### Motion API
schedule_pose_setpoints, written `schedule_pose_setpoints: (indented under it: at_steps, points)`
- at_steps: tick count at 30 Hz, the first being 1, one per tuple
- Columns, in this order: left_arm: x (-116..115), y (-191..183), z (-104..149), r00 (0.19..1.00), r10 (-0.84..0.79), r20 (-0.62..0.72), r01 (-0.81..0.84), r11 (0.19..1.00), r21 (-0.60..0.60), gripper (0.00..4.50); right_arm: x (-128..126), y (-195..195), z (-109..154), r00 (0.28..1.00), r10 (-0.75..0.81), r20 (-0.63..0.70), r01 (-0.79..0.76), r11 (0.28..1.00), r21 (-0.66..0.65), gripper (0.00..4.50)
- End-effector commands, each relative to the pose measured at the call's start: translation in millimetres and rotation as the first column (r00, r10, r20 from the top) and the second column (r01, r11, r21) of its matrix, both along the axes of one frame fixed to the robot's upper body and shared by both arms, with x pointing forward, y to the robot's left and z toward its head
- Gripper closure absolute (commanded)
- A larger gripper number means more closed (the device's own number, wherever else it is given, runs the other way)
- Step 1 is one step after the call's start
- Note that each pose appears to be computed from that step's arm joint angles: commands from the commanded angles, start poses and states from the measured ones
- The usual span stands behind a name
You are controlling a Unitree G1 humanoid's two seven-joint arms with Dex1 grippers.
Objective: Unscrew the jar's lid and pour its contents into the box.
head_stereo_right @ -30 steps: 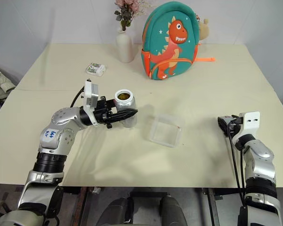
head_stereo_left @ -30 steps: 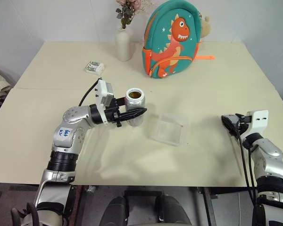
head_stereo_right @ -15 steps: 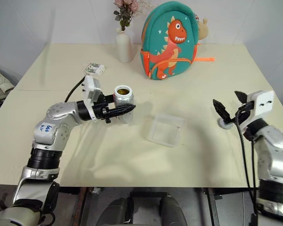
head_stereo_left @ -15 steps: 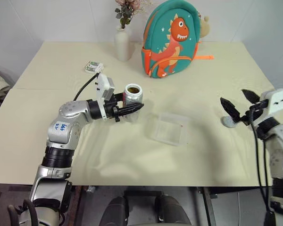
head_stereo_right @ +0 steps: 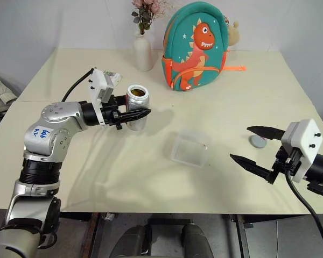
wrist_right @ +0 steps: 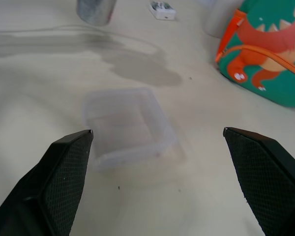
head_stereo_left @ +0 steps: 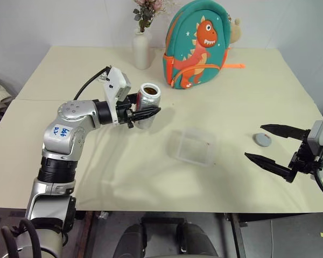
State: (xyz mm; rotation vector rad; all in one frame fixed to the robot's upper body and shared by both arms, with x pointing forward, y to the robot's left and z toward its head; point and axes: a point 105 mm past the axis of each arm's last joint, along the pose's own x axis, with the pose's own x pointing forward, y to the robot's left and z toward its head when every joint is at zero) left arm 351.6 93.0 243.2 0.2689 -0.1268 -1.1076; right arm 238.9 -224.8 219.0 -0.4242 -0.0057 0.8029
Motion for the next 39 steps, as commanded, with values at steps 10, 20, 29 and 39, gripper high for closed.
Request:
schedule_pose_setpoints:
  at_steps: [10, 20, 29, 39]
  points:
    - [23.1, -46.5, 16.2, 0.876, -0.033, 0.481, -0.105, 0.96, 0.258, 2.42, 18.7, 22.0, -7.3, 0.998, -0.032, 0.054, 0.025, 0.992, 0.125, 0.03]
    - [19.8, -92.2, 3.8, 0.383, -0.446, 0.809, -0.341, 0.746, 0.572, 2.42, 29.7, 7.7, -23.0, 0.988, -0.15, 0.032, 0.14, 0.969, 0.204, 0.03]
    - [20.7, -136.0, -12.1, -0.036, -0.678, 0.734, -0.529, 0.636, 0.561, 2.42, 30.3, 7.9, -27.0, 0.975, -0.218, 0.034, 0.199, 0.937, 0.288, 0.03]
    - [34.7, -141.9, -58.4, -0.09, -0.824, 0.559, -0.628, 0.483, 0.611, 2.42, 33.6, 10.9, -25.5, 0.968, -0.246, 0.05, 0.214, 0.913, 0.347, 0.03]
